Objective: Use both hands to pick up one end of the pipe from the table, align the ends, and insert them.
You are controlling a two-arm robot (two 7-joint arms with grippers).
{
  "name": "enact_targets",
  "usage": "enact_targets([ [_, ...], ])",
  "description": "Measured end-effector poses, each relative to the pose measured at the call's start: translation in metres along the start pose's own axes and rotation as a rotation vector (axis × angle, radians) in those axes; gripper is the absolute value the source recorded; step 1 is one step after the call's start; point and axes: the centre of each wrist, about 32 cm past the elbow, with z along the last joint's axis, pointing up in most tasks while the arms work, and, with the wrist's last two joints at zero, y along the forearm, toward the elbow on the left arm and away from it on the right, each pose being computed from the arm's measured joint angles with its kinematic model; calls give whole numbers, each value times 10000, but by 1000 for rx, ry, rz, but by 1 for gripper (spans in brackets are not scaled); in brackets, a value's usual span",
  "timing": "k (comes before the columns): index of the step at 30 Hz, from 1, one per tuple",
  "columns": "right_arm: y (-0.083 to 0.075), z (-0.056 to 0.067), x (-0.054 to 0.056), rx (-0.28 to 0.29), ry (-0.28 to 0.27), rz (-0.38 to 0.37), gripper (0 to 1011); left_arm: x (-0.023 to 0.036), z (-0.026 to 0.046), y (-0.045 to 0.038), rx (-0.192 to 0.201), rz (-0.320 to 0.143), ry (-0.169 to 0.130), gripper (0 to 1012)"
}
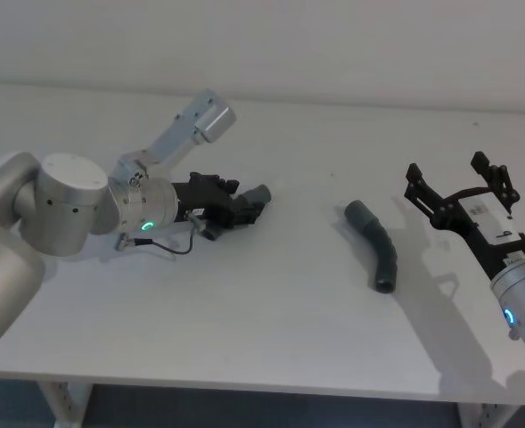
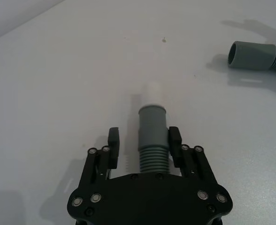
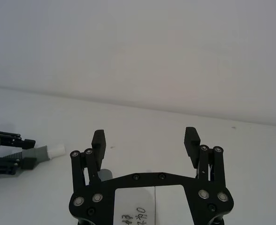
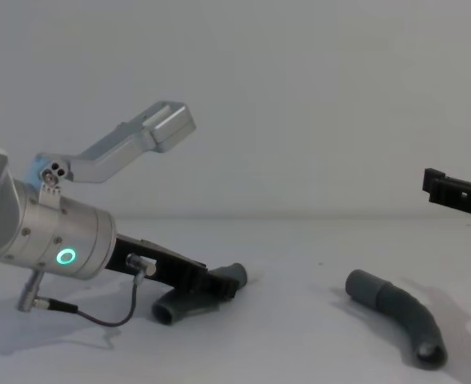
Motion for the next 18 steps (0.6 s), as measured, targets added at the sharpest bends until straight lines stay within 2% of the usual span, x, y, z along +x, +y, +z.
enact_targets([
  [5, 0, 0, 0, 0, 0, 0, 1001, 0, 0, -2, 1, 0, 1, 522],
  [9, 0, 0, 0, 0, 0, 0, 1001, -1, 0, -4, 1, -1, 2, 367],
  [18, 0, 0, 0, 0, 0, 0, 1001, 0, 2, -5, 1, -1, 3, 351],
])
